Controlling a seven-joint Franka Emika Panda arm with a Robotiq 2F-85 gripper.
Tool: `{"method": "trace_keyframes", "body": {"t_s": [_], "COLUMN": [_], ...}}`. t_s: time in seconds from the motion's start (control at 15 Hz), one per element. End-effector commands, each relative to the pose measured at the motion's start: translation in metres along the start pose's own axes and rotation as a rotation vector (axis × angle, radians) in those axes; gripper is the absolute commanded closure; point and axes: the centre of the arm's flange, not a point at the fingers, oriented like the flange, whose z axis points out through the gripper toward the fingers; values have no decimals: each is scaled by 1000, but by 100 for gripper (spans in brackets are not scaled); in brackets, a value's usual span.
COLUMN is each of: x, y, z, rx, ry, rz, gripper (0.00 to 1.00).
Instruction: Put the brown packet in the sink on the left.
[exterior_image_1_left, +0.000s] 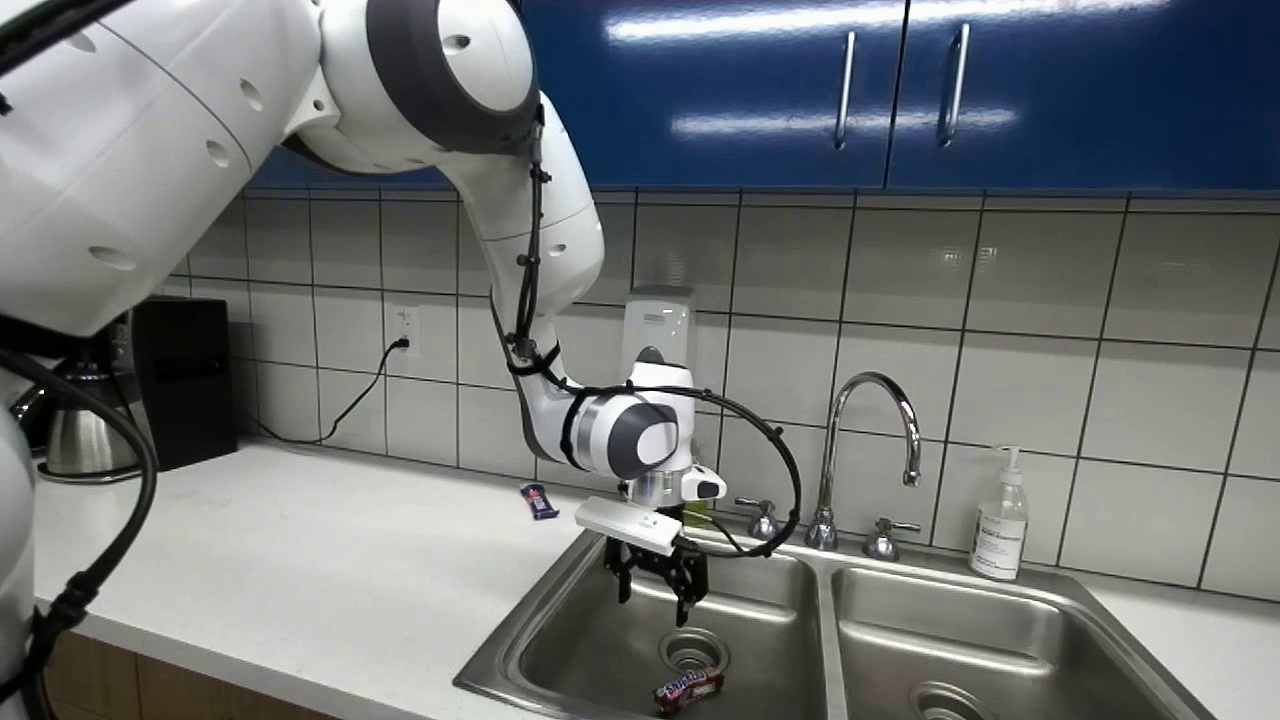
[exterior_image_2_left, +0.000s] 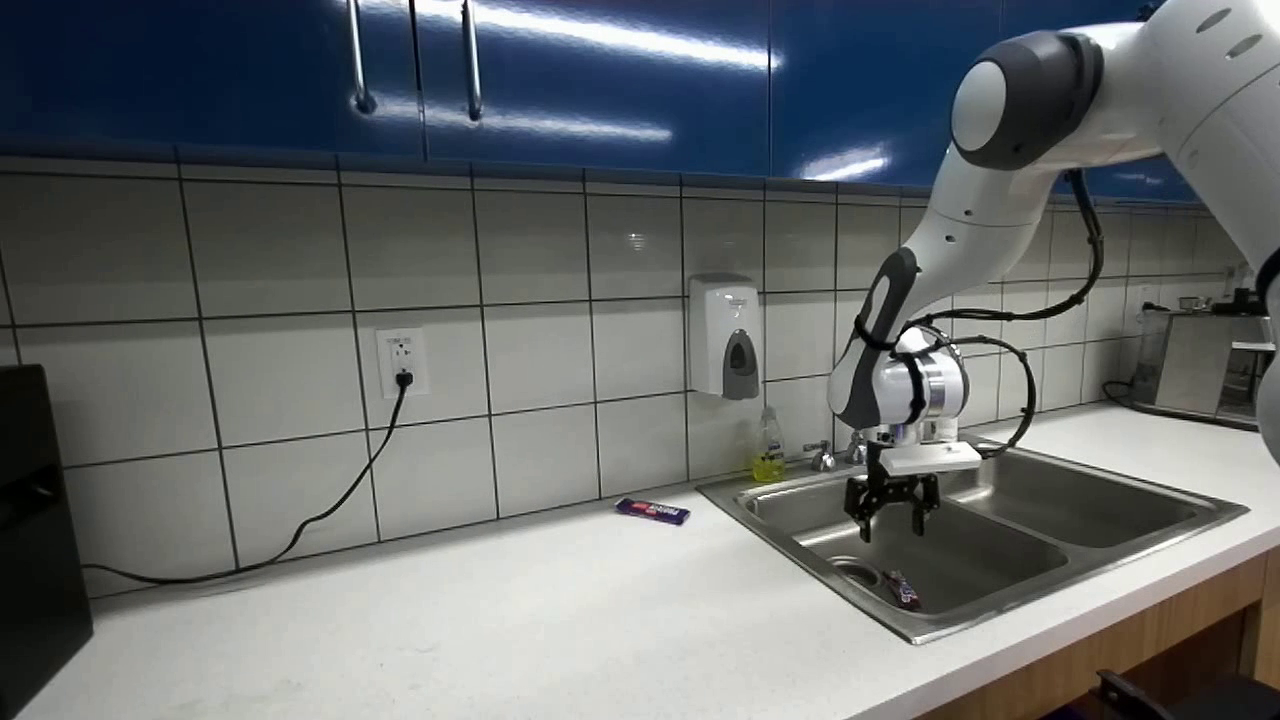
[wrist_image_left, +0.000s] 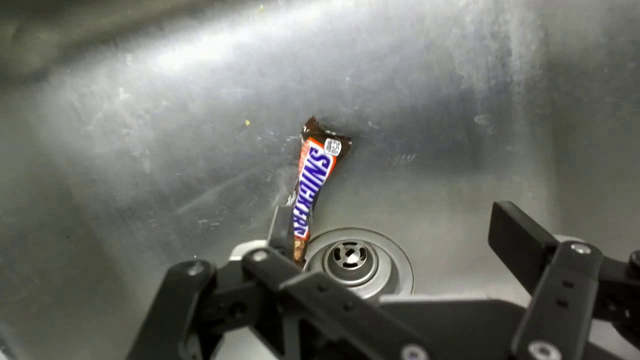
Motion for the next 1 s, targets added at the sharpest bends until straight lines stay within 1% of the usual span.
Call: {"method": "trace_keyframes", "body": {"t_s": [0.0, 0.4, 0.93], "x": [-38, -85, -149], "y": [-16, -42, -54], "z": [-42, -75, -99], "rx": [-19, -20, 3], "ry": [-67, -131, -147], "rz": [-63, -147, -184], "gripper": [0, 0, 0]}}
